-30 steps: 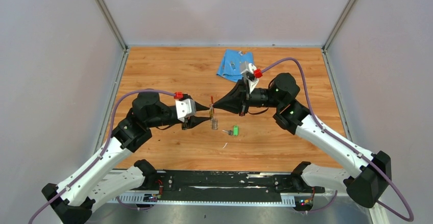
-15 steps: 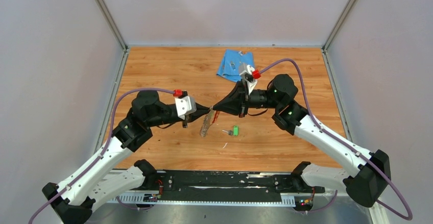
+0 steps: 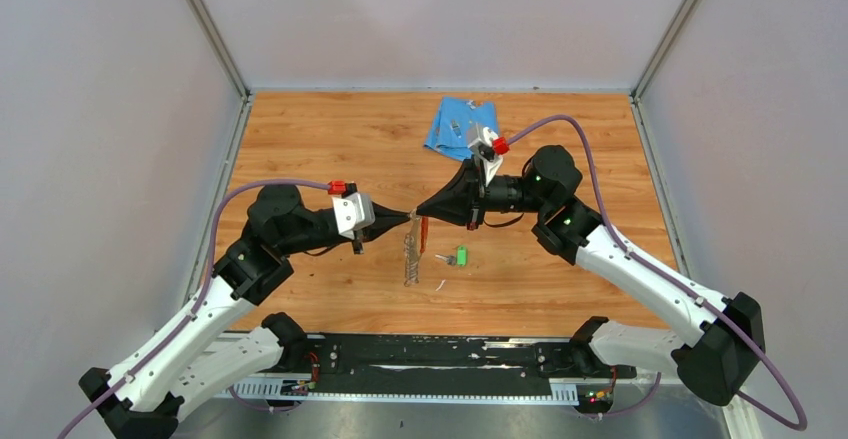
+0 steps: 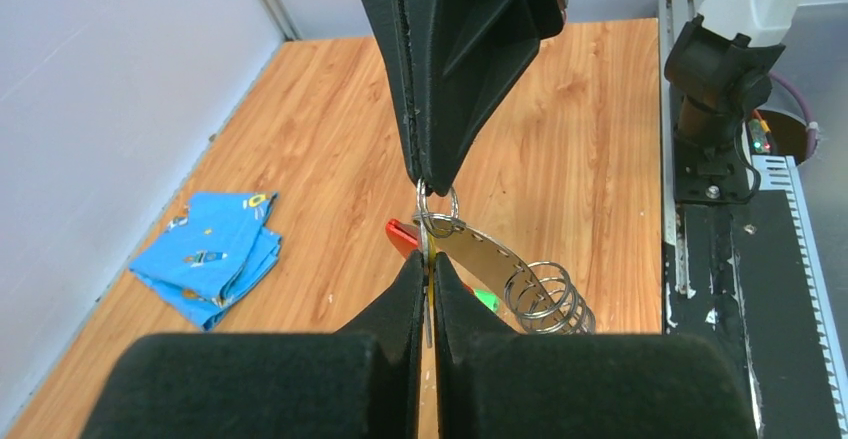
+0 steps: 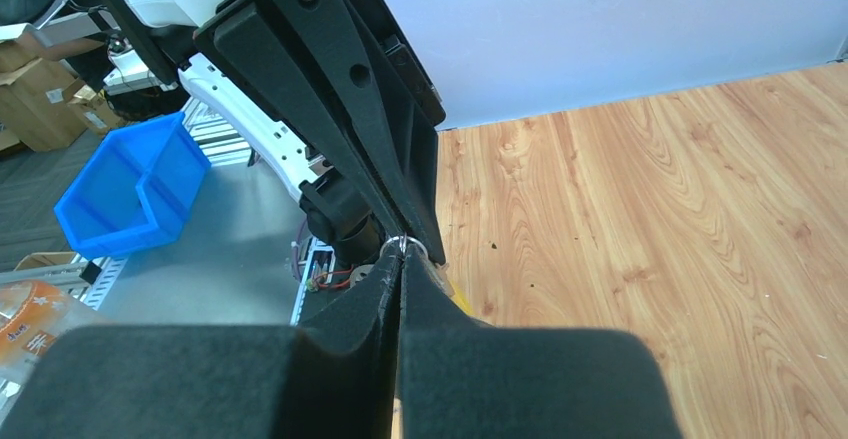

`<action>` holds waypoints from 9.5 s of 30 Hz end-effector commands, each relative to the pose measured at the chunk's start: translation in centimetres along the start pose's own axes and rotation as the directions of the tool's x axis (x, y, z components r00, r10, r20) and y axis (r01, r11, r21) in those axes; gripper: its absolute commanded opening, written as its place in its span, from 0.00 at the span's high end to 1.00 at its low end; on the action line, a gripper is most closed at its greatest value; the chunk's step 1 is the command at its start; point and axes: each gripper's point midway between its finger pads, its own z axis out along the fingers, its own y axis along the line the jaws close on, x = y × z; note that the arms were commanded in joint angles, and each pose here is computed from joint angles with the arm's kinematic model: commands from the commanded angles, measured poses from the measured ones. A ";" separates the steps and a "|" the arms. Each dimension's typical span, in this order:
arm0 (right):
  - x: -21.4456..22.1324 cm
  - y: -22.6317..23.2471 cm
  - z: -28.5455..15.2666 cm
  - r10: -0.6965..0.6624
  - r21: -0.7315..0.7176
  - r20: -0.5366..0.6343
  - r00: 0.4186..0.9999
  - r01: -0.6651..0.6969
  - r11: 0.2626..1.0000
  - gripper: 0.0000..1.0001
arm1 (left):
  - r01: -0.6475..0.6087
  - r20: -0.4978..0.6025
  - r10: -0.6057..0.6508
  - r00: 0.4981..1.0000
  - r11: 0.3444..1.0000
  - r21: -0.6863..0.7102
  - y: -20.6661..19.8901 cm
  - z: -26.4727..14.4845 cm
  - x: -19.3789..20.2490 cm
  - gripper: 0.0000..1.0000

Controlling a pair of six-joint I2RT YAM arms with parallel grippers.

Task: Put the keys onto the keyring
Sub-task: Adjust the key on the keyring.

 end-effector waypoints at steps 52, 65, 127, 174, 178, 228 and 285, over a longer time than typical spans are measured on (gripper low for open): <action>-6.0 -4.1 -1.2 -0.099 0.304 0.096 0.990 0.065 0.950 0.99 | 0.201 -0.063 -0.210 0.976 0.971 -0.131 1.7 1.9 5.2 0.00; -6.7 -3.7 -1.2 -0.094 0.298 0.124 0.988 0.053 0.953 0.99 | 0.238 -0.021 -0.248 0.969 0.947 -0.214 3.7 3.9 6.3 0.42; 3.2 -1.9 0.2 0.621 0.044 -0.106 0.777 -0.620 0.783 1.00 | -0.879 0.215 0.868 -0.446 -0.471 0.078 -1.2 0.7 4.5 0.19; 4.9 0.8 -2.9 -0.352 -0.006 -0.621 0.700 0.445 0.896 1.00 | -0.053 -0.101 0.062 0.993 0.995 0.088 -0.8 0.2 2.5 0.41; 5.0 0.9 -2.7 -0.356 -0.007 -0.626 0.694 0.451 0.892 1.00 | -0.019 -0.113 0.025 0.993 0.998 0.052 -0.2 0.4 2.6 0.45; 3.4 4.0 -1.4 -0.305 0.109 -0.288 0.908 0.347 0.931 0.67 | -0.035 0.152 0.001 0.988 0.975 0.221 -4.0 -0.7 -4.3 1.00; 0.2 7.0 1.9 -0.367 -0.180 -0.208 0.907 0.333 0.925 0.78 | -0.237 0.169 0.181 0.969 0.875 0.423 -7.9 -2.5 -2.1 1.00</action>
